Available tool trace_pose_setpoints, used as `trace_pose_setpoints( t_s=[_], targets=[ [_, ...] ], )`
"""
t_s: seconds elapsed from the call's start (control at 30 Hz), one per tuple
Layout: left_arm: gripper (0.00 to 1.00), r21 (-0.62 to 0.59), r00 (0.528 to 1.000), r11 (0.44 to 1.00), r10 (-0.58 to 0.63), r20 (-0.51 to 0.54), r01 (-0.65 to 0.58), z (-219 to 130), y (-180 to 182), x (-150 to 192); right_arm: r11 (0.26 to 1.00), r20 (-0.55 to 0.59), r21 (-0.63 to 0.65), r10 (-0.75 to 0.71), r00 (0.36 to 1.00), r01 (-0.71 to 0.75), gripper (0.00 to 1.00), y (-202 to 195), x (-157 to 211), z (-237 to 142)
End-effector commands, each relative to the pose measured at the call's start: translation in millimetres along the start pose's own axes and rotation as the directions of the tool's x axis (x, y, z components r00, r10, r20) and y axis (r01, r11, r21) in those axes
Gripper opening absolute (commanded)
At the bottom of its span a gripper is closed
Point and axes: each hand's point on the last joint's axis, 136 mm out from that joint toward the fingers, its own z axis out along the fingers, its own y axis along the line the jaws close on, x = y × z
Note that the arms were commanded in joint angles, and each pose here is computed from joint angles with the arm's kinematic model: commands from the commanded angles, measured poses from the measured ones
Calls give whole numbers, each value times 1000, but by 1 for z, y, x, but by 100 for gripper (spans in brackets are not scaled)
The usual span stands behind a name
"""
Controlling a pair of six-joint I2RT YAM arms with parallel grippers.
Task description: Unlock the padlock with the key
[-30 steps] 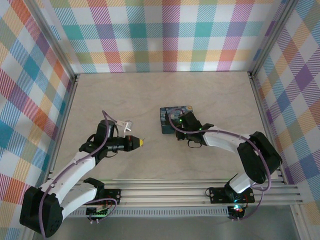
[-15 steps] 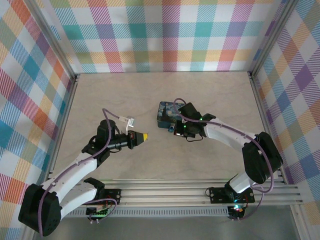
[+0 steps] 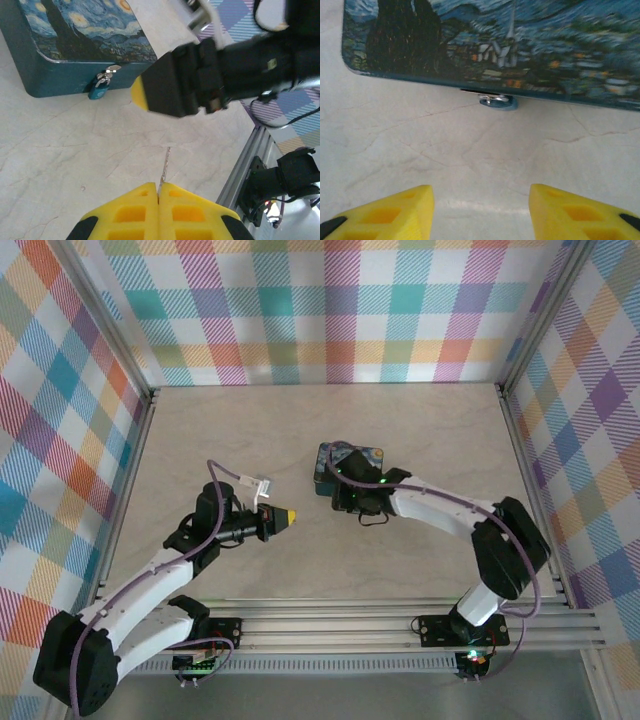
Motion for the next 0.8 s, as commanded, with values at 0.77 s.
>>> trace_pose_setpoints(
  t_s=[0.77],
  targets=[
    [0,-89,996,996,9,85,-1,-13,13,3,982,287,181,-106,952,55,58,-4,-29,76]
  ],
)
